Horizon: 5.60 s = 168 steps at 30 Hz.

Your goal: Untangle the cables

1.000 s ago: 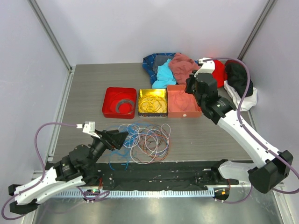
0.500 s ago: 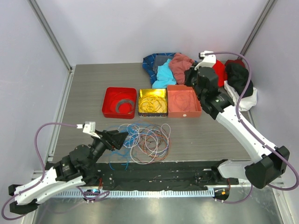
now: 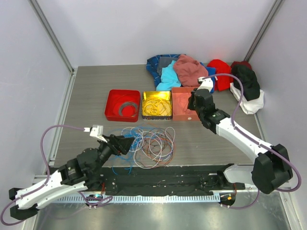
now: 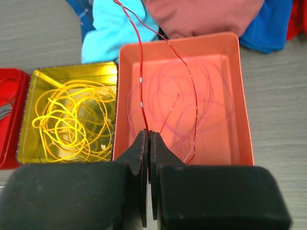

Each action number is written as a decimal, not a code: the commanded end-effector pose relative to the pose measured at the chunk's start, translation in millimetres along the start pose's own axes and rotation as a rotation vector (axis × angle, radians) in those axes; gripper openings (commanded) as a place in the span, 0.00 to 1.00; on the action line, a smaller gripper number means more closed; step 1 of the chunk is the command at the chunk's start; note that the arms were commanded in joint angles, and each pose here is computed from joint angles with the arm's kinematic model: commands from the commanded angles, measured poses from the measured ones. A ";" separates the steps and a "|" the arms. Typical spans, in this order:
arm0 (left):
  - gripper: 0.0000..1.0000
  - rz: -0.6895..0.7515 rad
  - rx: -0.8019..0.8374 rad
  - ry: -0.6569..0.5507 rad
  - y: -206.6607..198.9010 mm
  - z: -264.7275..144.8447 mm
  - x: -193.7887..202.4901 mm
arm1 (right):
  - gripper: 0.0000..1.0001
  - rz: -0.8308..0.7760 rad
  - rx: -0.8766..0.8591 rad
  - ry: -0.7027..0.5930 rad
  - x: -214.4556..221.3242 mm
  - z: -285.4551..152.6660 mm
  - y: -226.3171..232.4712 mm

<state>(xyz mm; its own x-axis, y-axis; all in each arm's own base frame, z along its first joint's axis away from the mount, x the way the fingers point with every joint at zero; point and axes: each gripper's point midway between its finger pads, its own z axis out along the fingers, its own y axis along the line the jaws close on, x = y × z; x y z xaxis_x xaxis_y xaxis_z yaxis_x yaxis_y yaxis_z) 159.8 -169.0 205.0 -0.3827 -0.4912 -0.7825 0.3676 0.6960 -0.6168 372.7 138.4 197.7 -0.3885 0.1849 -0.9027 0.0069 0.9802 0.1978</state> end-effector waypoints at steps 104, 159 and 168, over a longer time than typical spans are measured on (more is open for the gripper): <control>0.77 -0.017 -0.023 -0.001 9.1 4.3 10.9 | 0.55 0.023 0.205 0.095 17.2 51.5 -33.3; 0.77 -0.022 -0.043 0.065 6.7 13.9 28.5 | 0.59 -0.217 -0.525 0.289 182.9 -140.4 142.2; 0.77 -0.026 -0.044 0.074 7.6 14.8 32.6 | 0.58 -0.287 -0.546 0.358 209.9 -143.1 143.2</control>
<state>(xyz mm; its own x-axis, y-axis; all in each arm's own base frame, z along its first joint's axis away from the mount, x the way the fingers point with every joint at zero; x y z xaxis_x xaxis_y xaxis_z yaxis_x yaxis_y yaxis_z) 161.6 -183.2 167.2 -0.4595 -0.4408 -0.7711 0.3152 0.7307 -0.6056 163.3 299.4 89.4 -0.5947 -0.2044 -0.7776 -0.5475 0.8112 0.2056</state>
